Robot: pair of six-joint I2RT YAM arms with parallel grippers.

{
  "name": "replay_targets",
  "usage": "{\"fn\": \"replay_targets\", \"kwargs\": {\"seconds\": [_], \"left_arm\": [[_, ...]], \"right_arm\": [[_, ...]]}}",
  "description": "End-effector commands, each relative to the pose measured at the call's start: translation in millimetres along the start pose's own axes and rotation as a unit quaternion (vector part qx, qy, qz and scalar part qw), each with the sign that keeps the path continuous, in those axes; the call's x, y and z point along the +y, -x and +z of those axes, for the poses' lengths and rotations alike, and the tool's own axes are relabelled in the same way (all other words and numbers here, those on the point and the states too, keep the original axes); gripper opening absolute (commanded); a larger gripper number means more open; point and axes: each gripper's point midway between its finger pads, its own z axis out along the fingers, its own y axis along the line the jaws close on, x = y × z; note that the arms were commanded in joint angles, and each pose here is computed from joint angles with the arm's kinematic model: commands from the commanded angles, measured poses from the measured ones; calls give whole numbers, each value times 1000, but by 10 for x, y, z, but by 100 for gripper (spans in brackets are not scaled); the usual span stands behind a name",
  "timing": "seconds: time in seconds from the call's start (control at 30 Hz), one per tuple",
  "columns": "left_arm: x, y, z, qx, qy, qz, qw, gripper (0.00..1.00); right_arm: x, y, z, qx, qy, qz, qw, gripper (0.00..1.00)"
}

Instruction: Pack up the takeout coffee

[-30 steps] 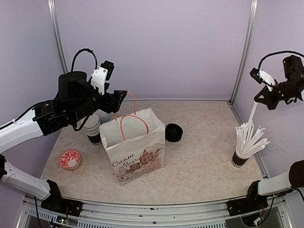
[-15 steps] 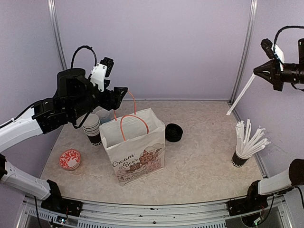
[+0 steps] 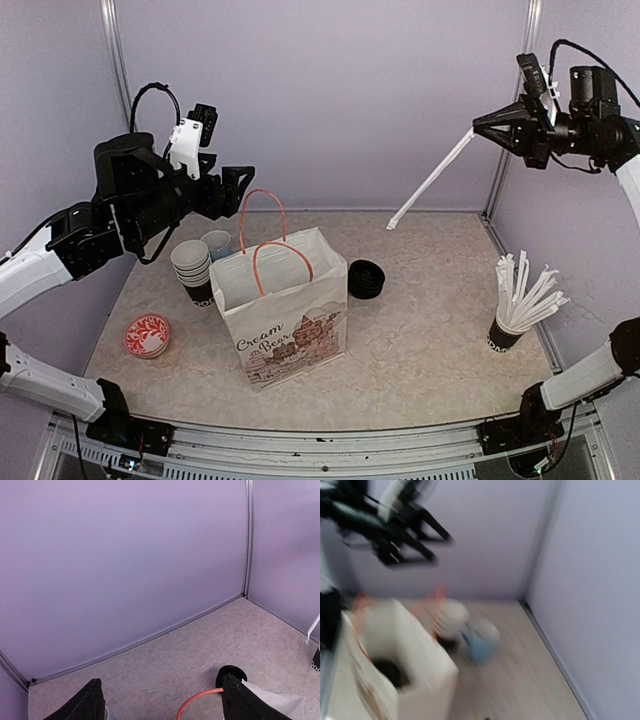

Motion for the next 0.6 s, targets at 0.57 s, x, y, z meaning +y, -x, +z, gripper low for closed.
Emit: {"fn": "replay_targets", "kwargs": {"seconds": [0.57], "left_arm": [[217,59,-164,-3,28,-28,999,79]], "right_arm": [[786,175,2366,-63,255,-5,965,0]]}}
